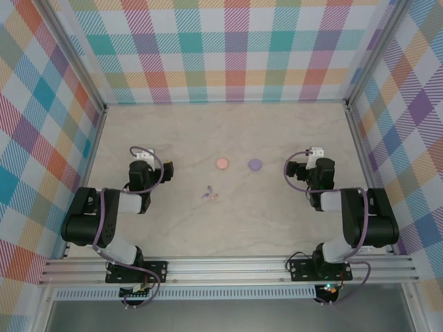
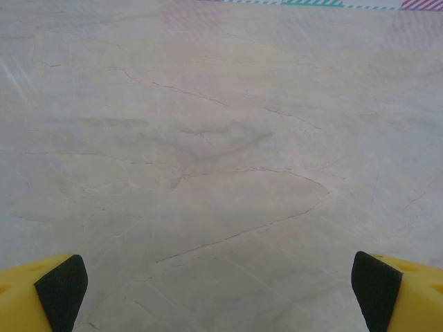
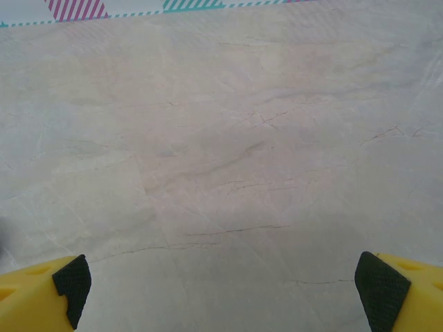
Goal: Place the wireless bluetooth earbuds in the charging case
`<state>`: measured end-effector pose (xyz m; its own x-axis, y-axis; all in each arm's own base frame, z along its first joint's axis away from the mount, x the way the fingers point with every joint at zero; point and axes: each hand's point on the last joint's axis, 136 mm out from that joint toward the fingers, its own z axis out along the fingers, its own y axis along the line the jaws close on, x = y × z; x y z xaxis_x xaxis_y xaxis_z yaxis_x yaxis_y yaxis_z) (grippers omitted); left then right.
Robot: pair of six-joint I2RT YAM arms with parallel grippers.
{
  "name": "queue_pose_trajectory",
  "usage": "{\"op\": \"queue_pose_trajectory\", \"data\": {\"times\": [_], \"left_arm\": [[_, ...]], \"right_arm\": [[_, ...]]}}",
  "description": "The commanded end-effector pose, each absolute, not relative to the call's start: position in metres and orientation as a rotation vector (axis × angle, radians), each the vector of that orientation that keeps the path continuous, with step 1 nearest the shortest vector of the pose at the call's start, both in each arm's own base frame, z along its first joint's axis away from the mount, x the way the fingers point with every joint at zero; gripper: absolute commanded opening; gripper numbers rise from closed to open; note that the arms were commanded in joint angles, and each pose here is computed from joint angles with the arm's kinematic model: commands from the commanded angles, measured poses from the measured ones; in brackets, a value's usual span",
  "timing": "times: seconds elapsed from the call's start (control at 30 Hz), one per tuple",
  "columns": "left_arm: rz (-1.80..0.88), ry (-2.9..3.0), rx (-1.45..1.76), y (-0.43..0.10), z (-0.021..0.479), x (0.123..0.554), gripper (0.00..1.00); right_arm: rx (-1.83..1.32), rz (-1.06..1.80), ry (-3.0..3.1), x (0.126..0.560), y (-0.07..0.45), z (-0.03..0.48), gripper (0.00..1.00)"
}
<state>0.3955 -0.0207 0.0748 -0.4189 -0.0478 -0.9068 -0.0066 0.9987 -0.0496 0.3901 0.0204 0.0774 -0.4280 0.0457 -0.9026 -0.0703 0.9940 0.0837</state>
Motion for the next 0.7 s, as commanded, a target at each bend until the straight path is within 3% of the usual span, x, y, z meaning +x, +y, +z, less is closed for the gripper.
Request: {"op": "queue_pose_trajectory", "data": {"times": [0.0, 0.67], "left_arm": [[-0.034, 1.994, -0.068, -0.0141, 0.0785, 0.3990, 1.00], [-0.033, 1.995, -0.070, -0.0139, 0.0780, 0.3984, 1.00]], "right_arm": [[-0.040, 0.139, 1.967, 0.3973, 0.0224, 0.0906, 1.00], [-0.028, 0.131, 1.964, 0.3980, 0.0203, 0.0923, 1.00]]}}
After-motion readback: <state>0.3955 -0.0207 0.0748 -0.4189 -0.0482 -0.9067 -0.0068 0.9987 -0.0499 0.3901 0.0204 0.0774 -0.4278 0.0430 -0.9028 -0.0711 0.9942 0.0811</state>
